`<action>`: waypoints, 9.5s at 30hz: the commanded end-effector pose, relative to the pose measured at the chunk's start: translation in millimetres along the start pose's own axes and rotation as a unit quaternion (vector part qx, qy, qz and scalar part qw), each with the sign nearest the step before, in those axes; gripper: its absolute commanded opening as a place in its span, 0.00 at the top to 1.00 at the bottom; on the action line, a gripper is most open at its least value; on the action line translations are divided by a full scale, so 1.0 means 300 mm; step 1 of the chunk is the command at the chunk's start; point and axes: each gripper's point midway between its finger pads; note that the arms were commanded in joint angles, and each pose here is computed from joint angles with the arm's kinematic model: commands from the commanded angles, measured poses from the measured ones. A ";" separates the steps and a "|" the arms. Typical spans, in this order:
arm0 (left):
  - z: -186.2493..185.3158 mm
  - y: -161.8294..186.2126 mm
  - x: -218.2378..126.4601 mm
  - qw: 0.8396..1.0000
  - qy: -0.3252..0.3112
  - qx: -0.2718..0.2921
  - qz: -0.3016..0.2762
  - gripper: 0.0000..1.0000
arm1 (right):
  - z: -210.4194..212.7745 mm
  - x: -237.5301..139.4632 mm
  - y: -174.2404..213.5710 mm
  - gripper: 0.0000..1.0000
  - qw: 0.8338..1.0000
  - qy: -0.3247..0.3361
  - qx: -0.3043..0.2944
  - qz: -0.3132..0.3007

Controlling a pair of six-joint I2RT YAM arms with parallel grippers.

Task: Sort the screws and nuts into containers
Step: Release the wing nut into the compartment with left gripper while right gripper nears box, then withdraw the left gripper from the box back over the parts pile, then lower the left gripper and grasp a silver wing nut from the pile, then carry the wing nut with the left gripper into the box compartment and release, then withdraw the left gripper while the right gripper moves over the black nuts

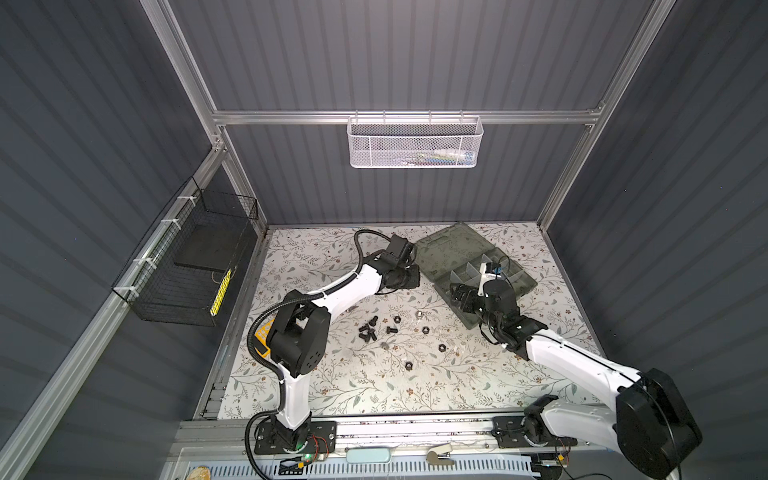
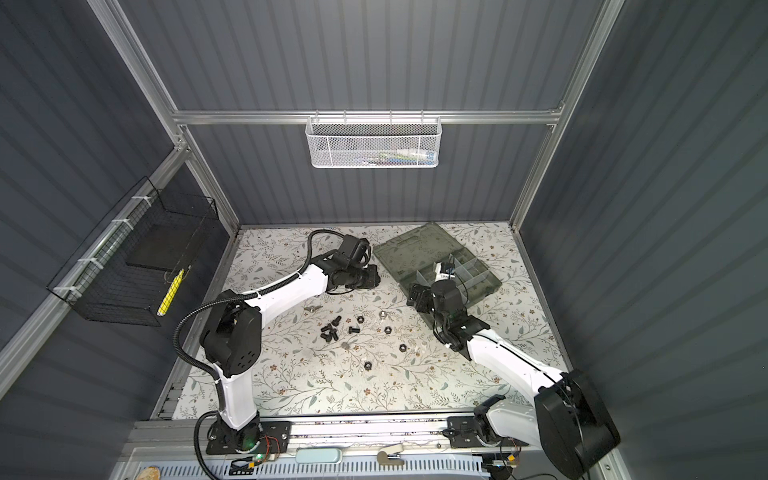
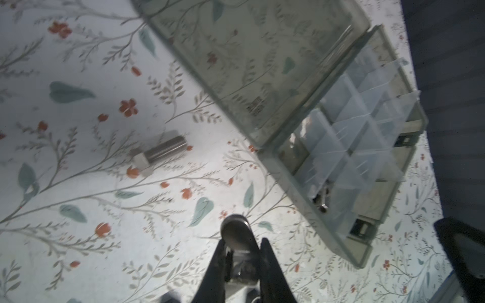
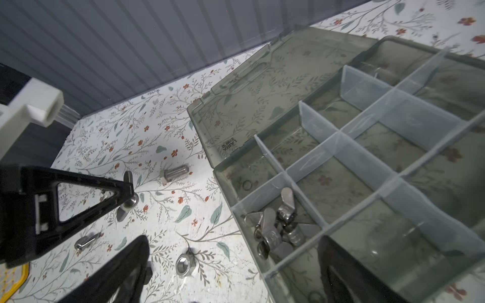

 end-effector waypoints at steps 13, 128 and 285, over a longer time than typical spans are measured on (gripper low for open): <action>-0.353 0.106 0.210 0.995 0.093 0.043 0.015 0.88 | -0.145 -0.119 -0.084 0.01 0.991 0.054 0.073 -0.096; 0.770 0.287 -0.065 0.968 -0.183 -0.160 0.055 0.00 | 0.425 0.091 0.184 0.01 0.971 -0.169 -0.143 0.086; -0.140 0.025 -0.091 0.997 0.059 0.020 -0.051 0.00 | -0.108 -0.222 -0.142 0.01 0.984 0.049 0.036 -0.170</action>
Point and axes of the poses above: each gripper's point midway between its finger pads, its own x axis out along the fingers, its own z axis along the line the jaws close on, y = z × x, and after that the axes turned 8 degrees about -x, right-handed
